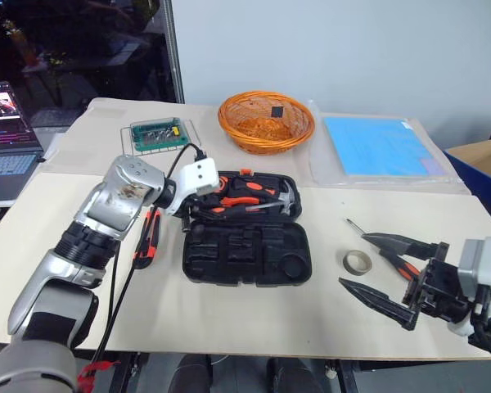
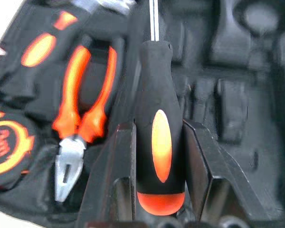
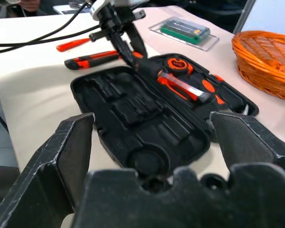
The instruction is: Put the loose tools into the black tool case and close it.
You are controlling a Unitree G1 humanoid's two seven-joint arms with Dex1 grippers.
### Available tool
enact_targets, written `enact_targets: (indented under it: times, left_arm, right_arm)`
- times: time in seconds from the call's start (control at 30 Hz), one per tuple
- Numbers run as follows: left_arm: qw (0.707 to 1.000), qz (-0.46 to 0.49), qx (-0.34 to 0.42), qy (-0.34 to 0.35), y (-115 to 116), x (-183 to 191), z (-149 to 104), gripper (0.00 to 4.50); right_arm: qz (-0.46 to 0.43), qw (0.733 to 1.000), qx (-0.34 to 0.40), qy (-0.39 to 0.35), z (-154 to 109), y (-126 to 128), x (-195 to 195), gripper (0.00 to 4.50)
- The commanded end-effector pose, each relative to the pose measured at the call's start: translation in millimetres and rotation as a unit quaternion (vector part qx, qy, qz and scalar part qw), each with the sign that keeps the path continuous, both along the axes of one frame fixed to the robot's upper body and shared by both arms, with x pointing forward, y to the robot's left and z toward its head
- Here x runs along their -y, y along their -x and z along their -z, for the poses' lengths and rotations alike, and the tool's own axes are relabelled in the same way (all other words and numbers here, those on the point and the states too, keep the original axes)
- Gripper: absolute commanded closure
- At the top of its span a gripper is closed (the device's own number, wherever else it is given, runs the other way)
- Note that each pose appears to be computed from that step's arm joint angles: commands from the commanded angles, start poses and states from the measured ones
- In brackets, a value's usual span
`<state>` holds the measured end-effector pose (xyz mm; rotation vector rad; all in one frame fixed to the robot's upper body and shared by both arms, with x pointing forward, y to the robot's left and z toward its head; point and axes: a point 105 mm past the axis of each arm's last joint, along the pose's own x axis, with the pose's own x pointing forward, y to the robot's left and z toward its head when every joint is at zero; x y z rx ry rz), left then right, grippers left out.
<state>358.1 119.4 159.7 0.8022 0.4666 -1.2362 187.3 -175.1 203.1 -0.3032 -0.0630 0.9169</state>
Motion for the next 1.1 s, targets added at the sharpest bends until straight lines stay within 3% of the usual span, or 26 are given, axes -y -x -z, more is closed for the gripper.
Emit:
enact_targets:
  times: [0.03, 0.23, 0.57, 0.63, 0.77, 0.87, 1.0, 1.1]
  left_arm:
    - [0.999, 0.019, 0.016, -0.022, -3.8, -1.0, -5.6, 3.63]
    - [0.998, 0.019, 0.014, -0.054, -11.3, -6.0, 14.9, 3.63]
    - [0.995, 0.052, 0.04, -0.08, -20.9, 4.3, 23.3, 3.63]
    - [0.995, 0.044, 0.045, -0.071, -23.6, 3.5, 20.3, 2.61]
    - [0.998, 0.04, 0.046, 0.002, -18.0, 1.6, -12.8, 1.53]
    - [0.995, 0.029, 0.034, 0.085, -8.6, 2.6, -37.8, 1.53]
    - [0.974, -0.035, -0.004, 0.223, -1.0, 12.5, -45.9, 2.78]
    - [0.964, -0.094, 0.022, 0.248, -6.3, 19.0, -20.4, 3.95]
  right_arm:
    - [-0.007, 1.0, 0.027, 0.009, -11.1, 4.9, -4.7, 0.0]
    - [-0.001, 1.0, 0.025, 0.008, -10.3, 5.6, -5.9, 0.0]
    - [0.006, 1.0, 0.027, 0.009, -11.5, 5.8, -5.9, 0.0]
    - [0.006, 1.0, 0.027, 0.008, -11.5, 6.2, -7.1, 0.0]
    - [0.007, 1.0, 0.026, 0.007, -11.3, 8.3, -7.8, 0.0]
    - [0.008, 1.0, 0.024, 0.007, -10.8, 9.2, -6.8, 0.0]
    - [0.011, 1.0, 0.026, 0.001, -11.1, 6.0, -6.7, 0.0]
    - [0.011, 1.0, 0.026, -0.002, -11.0, 3.0, -7.4, 0.0]
